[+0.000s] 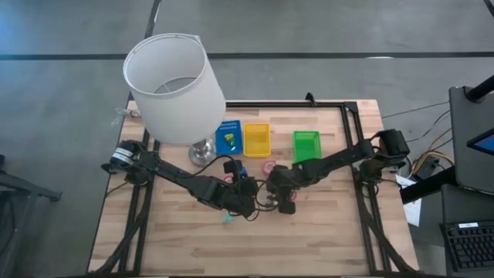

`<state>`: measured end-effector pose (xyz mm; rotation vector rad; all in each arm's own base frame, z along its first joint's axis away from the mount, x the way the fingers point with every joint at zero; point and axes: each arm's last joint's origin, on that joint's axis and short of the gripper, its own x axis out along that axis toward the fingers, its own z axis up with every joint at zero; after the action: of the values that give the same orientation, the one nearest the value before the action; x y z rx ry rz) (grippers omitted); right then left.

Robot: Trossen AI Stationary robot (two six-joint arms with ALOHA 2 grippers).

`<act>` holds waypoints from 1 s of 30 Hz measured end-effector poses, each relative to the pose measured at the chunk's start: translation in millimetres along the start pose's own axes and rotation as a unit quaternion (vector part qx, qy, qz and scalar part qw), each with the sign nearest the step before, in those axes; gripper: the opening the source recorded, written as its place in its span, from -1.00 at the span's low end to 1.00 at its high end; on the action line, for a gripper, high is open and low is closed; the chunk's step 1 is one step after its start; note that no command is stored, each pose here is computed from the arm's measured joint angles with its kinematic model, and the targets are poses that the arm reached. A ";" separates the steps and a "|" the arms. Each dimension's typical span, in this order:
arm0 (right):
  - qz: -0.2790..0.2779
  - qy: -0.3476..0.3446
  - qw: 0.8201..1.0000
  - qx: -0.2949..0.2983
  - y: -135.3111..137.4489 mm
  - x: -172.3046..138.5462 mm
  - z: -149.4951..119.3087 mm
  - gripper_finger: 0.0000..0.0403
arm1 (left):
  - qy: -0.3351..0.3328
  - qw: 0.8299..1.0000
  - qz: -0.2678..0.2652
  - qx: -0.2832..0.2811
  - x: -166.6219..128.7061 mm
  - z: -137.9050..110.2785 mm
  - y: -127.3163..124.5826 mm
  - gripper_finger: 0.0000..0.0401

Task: Pick and place Stapler, Stapler remover, tape
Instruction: Put the black staple remover into the yellow bin

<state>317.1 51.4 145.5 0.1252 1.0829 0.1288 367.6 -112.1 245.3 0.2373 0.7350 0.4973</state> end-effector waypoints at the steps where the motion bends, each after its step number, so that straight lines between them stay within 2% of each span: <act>1: 0.000 0.000 1.000 0.000 0.2 -1.2 0.6 -0.36 | 0.000 1.000 0.000 -0.002 0.0 0.1 0.0 -0.65; 11: 0.003 -0.004 1.000 0.015 1.3 -3.8 4.5 -0.40 | 0.000 1.000 0.000 -0.028 0.0 0.1 0.0 -0.66; 30: 0.009 -0.013 0.998 0.059 1.1 -1.4 3.8 -0.40 | 0.000 1.000 0.000 -0.026 0.1 0.2 0.1 -0.67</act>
<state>319.7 52.2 148.6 0.2416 1.0636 0.0799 367.7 -112.0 245.3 0.1892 0.7204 0.5155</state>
